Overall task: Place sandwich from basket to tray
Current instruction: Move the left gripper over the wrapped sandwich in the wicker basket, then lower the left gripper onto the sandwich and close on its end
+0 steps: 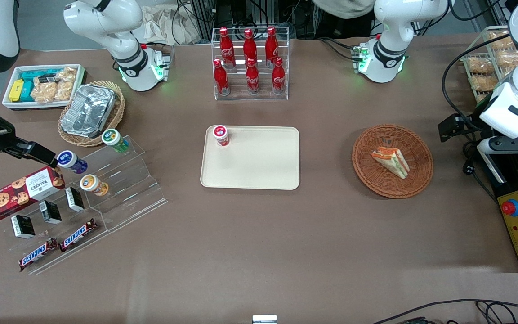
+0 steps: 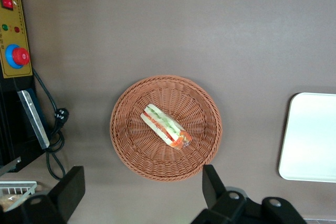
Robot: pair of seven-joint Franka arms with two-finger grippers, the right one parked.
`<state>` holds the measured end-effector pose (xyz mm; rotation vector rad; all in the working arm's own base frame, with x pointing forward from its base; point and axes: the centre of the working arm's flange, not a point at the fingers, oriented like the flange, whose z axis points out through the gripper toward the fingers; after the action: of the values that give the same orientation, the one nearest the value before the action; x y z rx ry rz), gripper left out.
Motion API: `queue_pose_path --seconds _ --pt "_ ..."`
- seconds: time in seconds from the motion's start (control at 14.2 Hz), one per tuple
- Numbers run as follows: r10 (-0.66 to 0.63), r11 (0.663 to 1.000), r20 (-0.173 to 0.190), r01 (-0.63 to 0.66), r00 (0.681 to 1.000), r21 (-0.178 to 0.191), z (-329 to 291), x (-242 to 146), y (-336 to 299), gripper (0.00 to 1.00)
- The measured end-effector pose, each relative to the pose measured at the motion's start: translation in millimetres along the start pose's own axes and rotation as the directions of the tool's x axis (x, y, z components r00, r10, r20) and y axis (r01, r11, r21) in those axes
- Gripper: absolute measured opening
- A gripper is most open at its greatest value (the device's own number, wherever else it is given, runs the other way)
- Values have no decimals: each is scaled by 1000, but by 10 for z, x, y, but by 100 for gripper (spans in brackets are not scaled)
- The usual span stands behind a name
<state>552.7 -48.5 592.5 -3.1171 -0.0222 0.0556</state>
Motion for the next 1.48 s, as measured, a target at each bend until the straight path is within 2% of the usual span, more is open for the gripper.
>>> queue_pose_path --seconds 0.35,0.56,0.7,0.77,0.98,1.27,1.48 --pt "-145 989 48 145 988 15 211 -55 1 100" --pt "-310 951 74 308 948 39 358 -122 16 100" --pt "-345 938 78 342 935 48 421 -176 25 100" --pt "-355 935 64 352 933 47 471 -207 27 100" --pt "-383 923 -21 384 923 21 863 -412 24 100" --pt "-435 900 -37 436 900 21 1311 -637 4 100" --pt "-480 877 -70 481 874 -5 1719 -715 -9 100"
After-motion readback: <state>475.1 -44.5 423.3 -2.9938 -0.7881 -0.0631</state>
